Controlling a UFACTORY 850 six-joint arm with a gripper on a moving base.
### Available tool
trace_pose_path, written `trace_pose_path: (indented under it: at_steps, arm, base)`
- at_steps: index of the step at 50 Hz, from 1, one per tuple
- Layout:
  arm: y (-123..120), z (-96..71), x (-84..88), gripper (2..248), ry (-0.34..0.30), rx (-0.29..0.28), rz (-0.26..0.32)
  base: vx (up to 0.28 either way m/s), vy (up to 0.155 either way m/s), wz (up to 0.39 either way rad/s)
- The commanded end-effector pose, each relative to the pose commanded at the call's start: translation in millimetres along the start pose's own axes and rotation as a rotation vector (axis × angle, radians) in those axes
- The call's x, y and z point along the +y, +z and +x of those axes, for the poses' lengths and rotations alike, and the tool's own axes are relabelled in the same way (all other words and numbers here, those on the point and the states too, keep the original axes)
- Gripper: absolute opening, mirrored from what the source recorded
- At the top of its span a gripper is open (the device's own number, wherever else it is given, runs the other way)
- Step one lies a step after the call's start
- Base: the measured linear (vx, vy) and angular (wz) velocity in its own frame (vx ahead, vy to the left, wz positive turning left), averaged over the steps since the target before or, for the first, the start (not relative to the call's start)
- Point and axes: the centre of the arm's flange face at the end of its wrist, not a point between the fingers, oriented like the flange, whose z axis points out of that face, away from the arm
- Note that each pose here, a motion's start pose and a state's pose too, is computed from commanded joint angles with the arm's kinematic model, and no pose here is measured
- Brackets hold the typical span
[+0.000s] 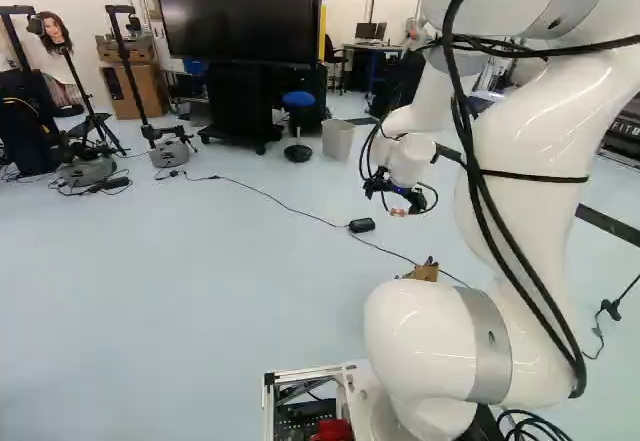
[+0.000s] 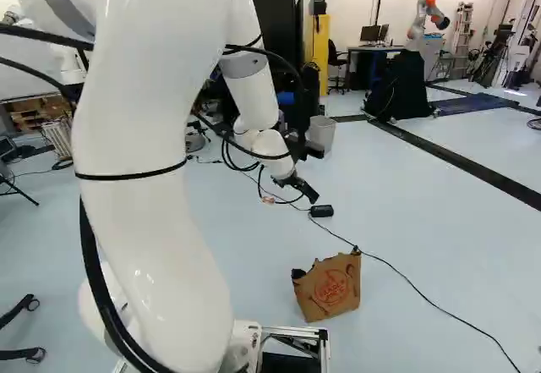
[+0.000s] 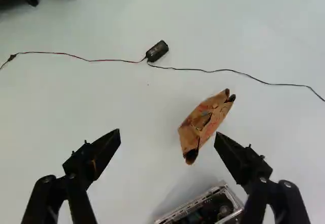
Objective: Pick up the grocery bag from the ground
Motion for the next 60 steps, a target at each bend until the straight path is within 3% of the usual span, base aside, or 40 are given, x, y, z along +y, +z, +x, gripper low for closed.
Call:
trace_pose_path:
  at_steps: [13,38,60]
  arm:
    - [9.5,4.8,15.4,247,0.058,-0.076,-0.021]
    - [51.3,12.0,52.1,247,0.181,-0.220,-0.064]
    - [87.6,20.7,92.1,247,0.324,-0.253,-0.105]
  base:
    - [0.000,0.000,0.000]
    - [0.000,0.000,0.000]
    - [0.000,0.000,0.000]
